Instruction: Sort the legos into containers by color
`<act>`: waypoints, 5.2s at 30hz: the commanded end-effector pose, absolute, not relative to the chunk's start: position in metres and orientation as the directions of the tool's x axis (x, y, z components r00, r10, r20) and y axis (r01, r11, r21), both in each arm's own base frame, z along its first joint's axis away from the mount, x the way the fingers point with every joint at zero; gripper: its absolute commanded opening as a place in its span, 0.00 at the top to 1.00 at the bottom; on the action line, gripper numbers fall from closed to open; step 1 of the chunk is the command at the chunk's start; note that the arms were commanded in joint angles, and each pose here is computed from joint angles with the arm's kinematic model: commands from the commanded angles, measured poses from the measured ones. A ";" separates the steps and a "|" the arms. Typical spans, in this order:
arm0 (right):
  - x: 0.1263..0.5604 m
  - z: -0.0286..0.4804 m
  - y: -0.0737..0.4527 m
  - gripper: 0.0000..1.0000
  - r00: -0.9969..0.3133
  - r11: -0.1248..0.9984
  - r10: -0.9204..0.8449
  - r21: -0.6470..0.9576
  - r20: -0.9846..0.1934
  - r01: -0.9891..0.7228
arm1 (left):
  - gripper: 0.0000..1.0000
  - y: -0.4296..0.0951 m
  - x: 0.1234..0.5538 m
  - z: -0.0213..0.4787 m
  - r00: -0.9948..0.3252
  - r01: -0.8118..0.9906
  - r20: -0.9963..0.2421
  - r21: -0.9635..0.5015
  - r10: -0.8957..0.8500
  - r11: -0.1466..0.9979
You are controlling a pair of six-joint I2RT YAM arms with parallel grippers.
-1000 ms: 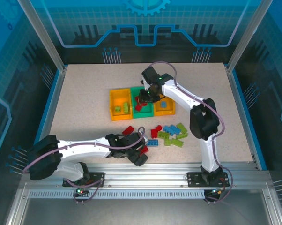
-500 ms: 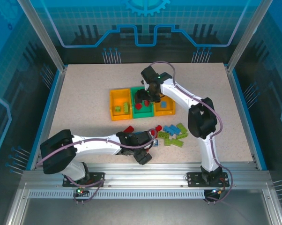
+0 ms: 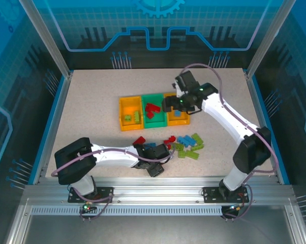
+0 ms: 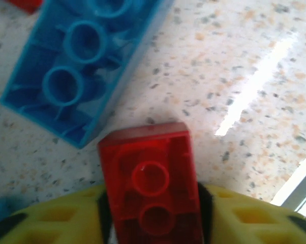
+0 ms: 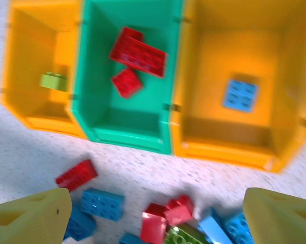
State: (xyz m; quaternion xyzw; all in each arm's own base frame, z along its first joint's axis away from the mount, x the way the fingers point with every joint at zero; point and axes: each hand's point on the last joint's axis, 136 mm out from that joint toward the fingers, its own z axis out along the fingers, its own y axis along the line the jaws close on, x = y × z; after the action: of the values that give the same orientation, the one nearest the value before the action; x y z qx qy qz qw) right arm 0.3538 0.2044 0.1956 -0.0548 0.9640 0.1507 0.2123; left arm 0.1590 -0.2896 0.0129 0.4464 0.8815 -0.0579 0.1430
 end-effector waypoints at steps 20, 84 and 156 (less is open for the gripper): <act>0.282 0.122 0.105 0.10 -0.945 0.978 0.101 0.204 -0.310 0.038 | 0.72 -0.274 0.208 0.074 -0.601 0.700 -0.455 0.098 0.657 0.707; 0.232 0.018 0.078 0.37 -0.912 0.896 0.408 0.213 -0.043 0.390 | 0.32 -0.242 0.390 0.164 -0.860 0.178 -0.510 -0.356 -0.031 0.917; 0.224 0.017 0.078 0.50 -0.784 0.760 0.621 0.236 0.014 0.606 | 0.31 -0.196 0.337 0.126 -0.874 0.114 -0.484 -0.278 -0.036 0.954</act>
State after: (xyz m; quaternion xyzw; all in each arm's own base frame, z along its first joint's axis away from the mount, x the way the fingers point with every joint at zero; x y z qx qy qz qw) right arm 0.2185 0.0852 0.0180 0.3209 0.9373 0.1349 0.0165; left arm 0.3386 -0.1999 0.1208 0.0207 0.9581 -0.1552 0.2398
